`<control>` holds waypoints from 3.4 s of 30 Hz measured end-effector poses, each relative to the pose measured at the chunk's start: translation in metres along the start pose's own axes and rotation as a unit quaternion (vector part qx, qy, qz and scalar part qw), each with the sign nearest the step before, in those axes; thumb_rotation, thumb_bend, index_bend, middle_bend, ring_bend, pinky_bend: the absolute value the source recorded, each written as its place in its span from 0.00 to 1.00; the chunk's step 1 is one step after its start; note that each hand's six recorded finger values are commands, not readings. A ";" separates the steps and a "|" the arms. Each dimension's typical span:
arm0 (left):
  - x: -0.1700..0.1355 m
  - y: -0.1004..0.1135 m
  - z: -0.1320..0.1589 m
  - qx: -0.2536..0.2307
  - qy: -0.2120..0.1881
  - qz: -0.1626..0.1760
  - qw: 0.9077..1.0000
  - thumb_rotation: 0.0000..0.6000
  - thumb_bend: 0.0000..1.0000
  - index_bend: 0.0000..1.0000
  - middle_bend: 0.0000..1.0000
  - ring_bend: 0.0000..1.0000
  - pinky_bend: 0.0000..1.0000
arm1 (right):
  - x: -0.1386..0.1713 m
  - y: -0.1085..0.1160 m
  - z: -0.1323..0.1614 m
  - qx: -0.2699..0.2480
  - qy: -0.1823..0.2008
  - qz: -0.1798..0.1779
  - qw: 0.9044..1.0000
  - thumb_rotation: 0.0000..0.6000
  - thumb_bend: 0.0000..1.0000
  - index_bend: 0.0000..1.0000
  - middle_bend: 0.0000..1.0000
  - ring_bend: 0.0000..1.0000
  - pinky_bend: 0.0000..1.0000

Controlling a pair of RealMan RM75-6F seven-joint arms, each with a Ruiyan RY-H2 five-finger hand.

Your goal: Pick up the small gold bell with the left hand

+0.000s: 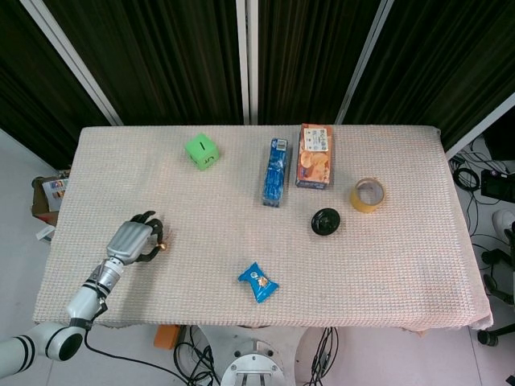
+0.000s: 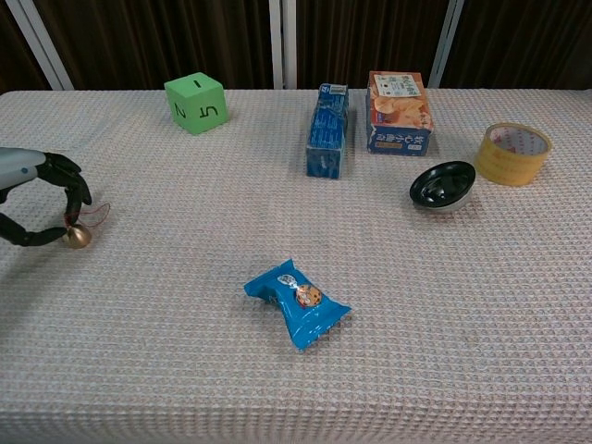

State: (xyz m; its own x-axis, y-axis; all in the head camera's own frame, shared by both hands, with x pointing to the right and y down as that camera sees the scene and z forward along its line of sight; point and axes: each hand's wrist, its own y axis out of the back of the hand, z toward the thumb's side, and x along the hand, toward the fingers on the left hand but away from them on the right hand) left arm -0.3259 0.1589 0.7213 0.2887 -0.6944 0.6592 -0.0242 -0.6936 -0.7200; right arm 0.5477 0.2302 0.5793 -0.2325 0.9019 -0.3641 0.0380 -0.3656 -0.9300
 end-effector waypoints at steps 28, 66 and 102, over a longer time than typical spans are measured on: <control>0.001 0.006 0.000 -0.015 0.005 0.011 1.000 1.00 0.43 0.62 0.32 0.12 0.20 | -0.001 0.000 0.001 0.002 0.000 0.003 1.000 1.00 0.19 0.00 0.00 0.00 0.00; -0.020 0.034 -0.001 -0.060 0.056 -0.039 0.996 1.00 0.44 0.73 0.34 0.17 0.22 | -0.001 -0.002 -0.003 0.000 -0.009 0.006 1.000 1.00 0.19 0.00 0.00 0.00 0.00; -0.012 0.016 0.015 -0.058 0.052 -0.053 0.996 1.00 0.45 0.74 0.32 0.17 0.22 | -0.001 -0.002 -0.001 0.001 -0.007 0.010 1.000 1.00 0.19 0.00 0.00 0.00 0.00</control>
State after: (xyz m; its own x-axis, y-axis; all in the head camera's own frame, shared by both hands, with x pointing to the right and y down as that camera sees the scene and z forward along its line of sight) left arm -0.3150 0.1590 0.6990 0.1956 -0.6276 0.7536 -0.1111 -0.7777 -0.6188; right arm 0.5488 0.2300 0.5818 -0.2455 0.8911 -0.3816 0.0406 -0.3839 -0.9225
